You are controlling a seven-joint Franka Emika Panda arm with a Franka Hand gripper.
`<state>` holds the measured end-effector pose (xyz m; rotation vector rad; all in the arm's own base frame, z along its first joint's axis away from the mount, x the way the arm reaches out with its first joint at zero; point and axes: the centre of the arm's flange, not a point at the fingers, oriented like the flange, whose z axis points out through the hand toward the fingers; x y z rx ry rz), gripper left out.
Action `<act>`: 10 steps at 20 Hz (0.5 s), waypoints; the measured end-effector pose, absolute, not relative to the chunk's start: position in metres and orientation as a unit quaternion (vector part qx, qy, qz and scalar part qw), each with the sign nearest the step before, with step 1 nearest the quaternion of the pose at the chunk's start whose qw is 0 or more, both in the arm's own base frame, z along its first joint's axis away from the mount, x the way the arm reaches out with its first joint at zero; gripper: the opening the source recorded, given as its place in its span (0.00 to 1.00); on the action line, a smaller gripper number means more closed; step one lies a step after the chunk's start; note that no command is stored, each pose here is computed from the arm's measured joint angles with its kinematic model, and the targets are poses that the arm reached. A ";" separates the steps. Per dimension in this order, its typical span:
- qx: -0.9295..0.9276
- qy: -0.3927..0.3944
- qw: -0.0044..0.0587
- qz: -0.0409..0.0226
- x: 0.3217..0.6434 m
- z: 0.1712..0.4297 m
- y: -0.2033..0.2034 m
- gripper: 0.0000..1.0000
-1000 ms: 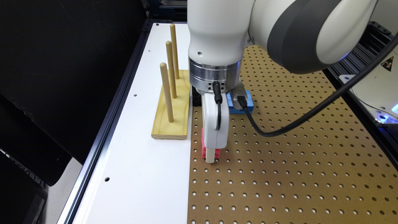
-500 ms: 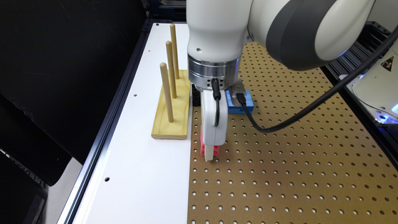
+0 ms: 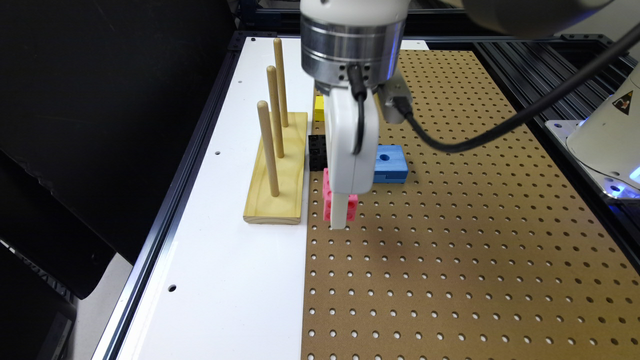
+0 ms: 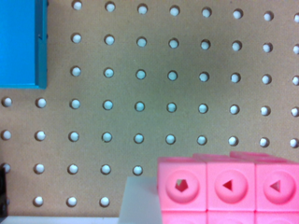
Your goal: Pick up pink block.
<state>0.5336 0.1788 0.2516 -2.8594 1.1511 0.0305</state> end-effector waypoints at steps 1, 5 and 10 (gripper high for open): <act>-0.927 0.373 0.030 0.009 0.534 0.253 0.179 0.00; -0.927 0.373 0.027 0.002 0.533 0.275 0.179 0.00; -0.928 0.372 0.024 0.000 0.532 0.286 0.180 0.00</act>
